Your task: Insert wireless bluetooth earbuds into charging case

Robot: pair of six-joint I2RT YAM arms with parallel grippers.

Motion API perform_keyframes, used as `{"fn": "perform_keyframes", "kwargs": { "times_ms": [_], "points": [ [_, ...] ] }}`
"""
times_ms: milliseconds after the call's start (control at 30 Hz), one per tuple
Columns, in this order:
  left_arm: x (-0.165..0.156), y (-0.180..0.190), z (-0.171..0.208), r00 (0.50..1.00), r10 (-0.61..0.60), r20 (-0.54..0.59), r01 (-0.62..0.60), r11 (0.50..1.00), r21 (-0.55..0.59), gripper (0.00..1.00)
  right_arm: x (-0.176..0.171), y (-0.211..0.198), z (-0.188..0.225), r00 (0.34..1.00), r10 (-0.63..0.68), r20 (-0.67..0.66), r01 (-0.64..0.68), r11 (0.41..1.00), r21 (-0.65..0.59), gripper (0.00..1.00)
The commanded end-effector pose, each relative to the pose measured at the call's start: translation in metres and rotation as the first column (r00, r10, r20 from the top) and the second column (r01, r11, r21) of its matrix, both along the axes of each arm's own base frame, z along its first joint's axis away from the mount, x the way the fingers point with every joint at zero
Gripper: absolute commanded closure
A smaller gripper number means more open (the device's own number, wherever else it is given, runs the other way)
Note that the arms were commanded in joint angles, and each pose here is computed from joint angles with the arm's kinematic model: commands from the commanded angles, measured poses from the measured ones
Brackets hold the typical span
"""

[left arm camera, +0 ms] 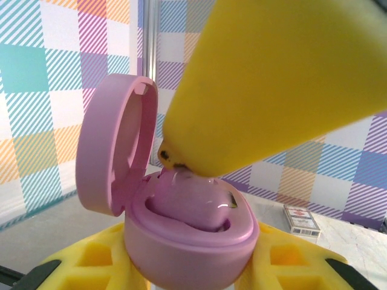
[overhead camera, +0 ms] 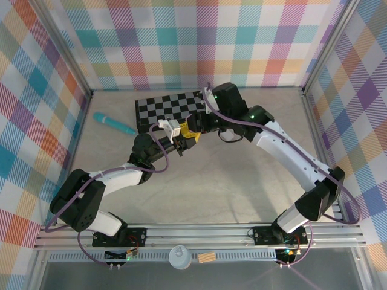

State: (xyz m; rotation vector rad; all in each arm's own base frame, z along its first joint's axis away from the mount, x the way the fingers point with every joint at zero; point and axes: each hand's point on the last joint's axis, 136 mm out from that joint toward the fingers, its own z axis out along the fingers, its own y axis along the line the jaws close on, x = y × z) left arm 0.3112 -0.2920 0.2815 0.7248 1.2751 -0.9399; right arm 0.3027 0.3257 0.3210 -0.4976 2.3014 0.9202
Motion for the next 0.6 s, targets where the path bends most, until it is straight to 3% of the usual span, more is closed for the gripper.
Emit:
{"fn": "perform_keyframes", "kwargs": {
  "times_ms": [0, 200, 333, 567],
  "points": [
    [-0.009, -0.002, 0.023, 0.997, -0.017, 0.073, 0.020, 0.999, -0.043, 0.78, -0.002, -0.013, 0.014, 0.998, -0.008, 0.069, 0.009, 1.000, -0.015, 0.63],
    [-0.008, -0.002, 0.021, 0.997, -0.016, 0.070, 0.018, 0.999, -0.041, 0.78, -0.009, -0.016, 0.037, 0.988, 0.017, 0.152, -0.021, 0.999, 0.028, 0.61],
    [-0.010, -0.002, 0.021, 0.997, -0.018, 0.075, 0.020, 0.999, -0.036, 0.78, -0.003, -0.029, 0.053, 0.975, -0.047, 0.219, 0.036, 0.998, 0.054, 0.61],
    [-0.013, -0.002, 0.023, 0.996, -0.029, 0.089, 0.032, 0.999, -0.032, 0.78, 0.030, -0.033, 0.050, 0.978, -0.117, 0.175, 0.117, 0.993, 0.008, 0.56]
  ]
}}
